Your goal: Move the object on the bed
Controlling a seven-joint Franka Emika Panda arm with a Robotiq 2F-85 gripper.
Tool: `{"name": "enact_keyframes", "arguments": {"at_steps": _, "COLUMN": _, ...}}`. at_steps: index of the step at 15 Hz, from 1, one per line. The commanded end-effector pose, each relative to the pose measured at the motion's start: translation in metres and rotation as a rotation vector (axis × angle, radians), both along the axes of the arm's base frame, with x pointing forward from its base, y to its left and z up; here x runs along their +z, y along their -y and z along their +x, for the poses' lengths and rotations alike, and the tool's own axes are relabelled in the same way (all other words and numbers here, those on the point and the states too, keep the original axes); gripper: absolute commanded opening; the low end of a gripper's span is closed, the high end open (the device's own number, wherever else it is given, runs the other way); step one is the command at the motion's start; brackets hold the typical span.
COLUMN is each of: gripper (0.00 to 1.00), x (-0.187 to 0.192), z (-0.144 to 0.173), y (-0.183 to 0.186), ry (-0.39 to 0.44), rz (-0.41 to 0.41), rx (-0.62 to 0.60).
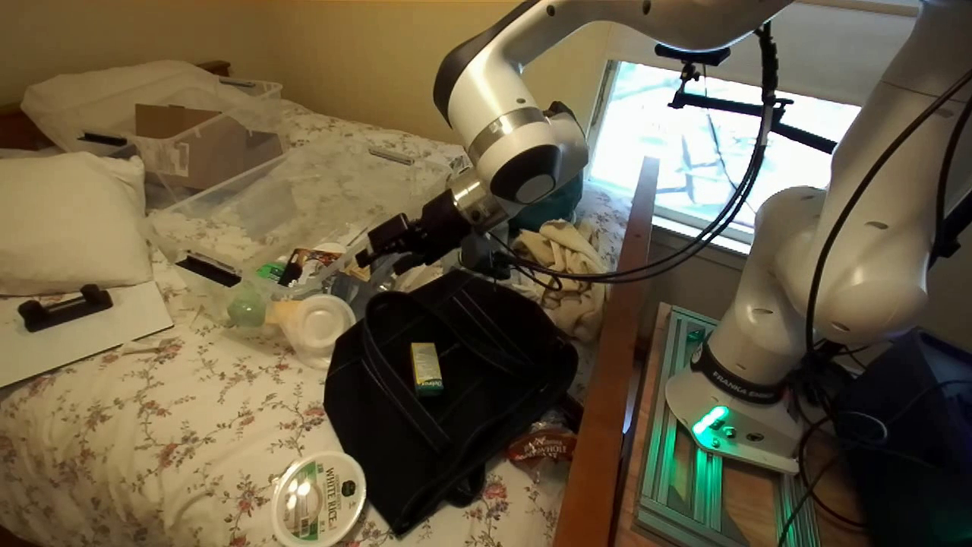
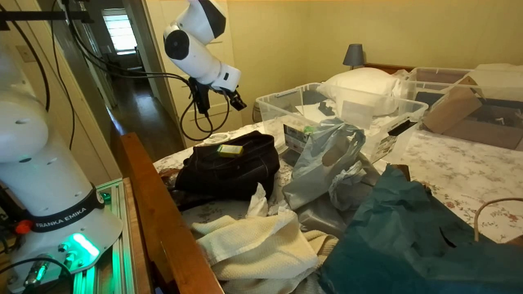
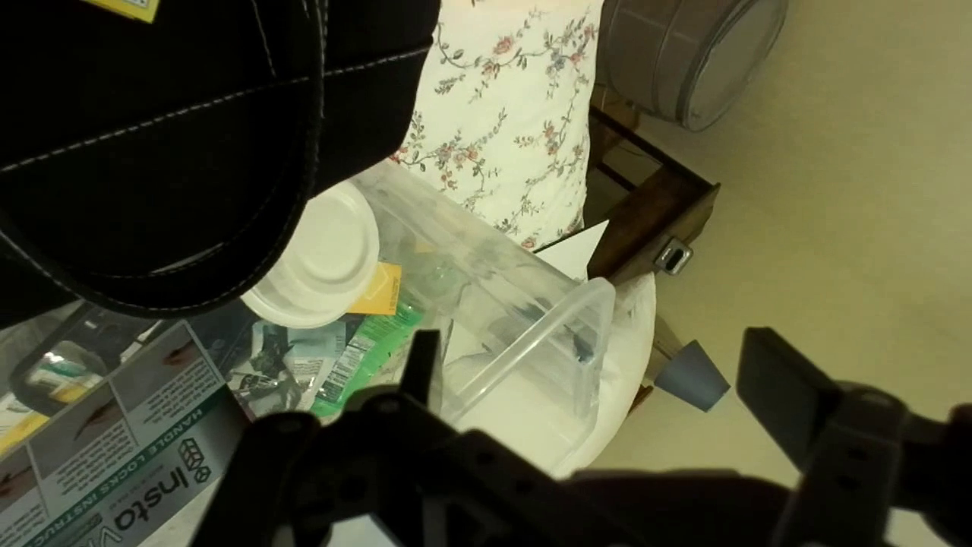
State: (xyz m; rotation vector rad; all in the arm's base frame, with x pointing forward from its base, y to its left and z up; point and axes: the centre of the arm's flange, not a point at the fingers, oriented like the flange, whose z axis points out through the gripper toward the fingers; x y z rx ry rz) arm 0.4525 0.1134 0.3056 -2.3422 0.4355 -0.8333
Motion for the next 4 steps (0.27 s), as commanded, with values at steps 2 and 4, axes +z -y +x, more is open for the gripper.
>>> {"name": "enact_keyframes", "arguments": {"at_steps": 2, "gripper": 1.0, "x": -0.0002, "z": 0.0004, "y": 0.001, "ry": 0.0, "rz": 0.0, "rx": -0.002}}
{"name": "enact_keyframes", "arguments": {"at_steps": 4, "gripper": 1.0, "x": -0.0001, "z": 0.0009, "y": 0.0025, "ry": 0.0, "rz": 0.0, "rx": -0.006}}
